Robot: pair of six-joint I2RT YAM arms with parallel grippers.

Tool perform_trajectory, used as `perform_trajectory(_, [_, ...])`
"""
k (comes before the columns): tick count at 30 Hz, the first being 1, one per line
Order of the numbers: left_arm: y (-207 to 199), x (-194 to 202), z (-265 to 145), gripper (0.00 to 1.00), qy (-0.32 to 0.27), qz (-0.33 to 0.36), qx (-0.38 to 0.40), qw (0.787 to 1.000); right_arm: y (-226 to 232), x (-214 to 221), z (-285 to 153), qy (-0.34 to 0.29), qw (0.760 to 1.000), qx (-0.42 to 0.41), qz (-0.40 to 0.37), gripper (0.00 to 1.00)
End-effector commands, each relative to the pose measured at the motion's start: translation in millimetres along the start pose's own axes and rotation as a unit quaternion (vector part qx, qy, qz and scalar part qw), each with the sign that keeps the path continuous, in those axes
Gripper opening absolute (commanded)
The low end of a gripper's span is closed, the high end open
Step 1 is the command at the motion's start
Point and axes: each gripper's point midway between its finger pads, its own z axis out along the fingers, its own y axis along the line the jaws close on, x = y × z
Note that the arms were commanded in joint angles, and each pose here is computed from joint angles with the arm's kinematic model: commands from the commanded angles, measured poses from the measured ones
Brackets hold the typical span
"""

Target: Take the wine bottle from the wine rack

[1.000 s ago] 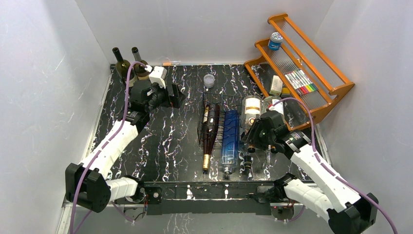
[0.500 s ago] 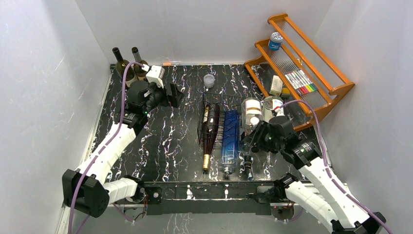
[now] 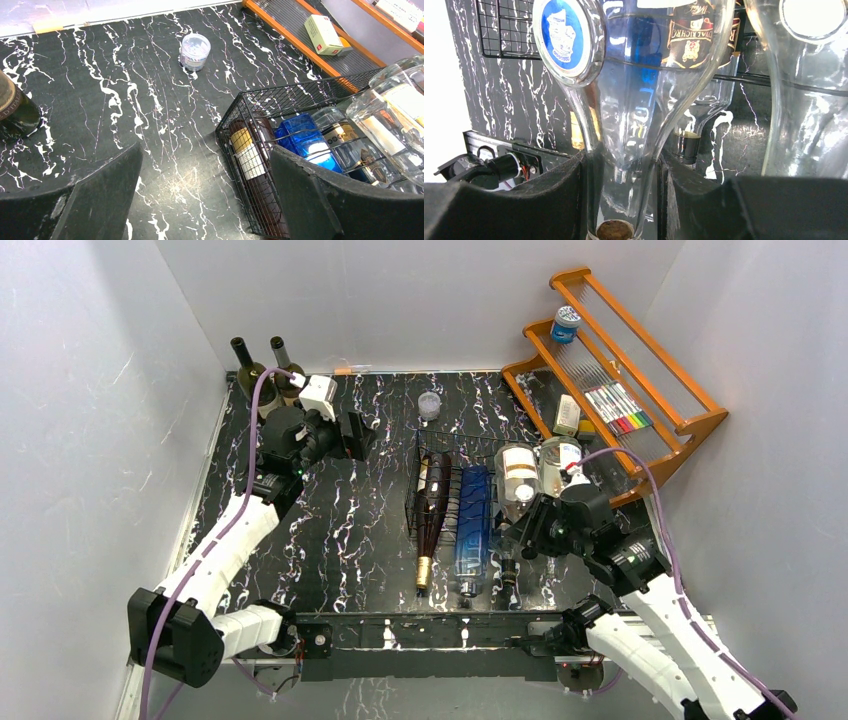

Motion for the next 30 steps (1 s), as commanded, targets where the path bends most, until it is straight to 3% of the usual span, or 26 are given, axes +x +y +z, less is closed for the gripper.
perform_trajectory(1, [-1, -7, -2, 0.98, -0.02, 0.012, -0.001, 1.0, 72, -78, -51, -0.167, 0.976, -0.137, -0.043, 0.0])
perform_trajectory(10, [5, -3, -2, 0.98, -0.015, 0.016, -0.014, 1.0, 103, -89, -74, -0.188, 0.958, -0.207, -0.057, 0.0])
perform_trajectory(22, [13, -21, -17, 0.98, -0.049, 0.034, -0.045, 0.997, 160, -105, -50, -0.11, 0.952, -0.249, -0.141, 0.0])
perform_trajectory(30, [-14, -38, -43, 0.98, -0.098, 0.043, 0.014, 0.994, 200, -122, -21, -0.047, 0.949, -0.27, -0.154, 0.0])
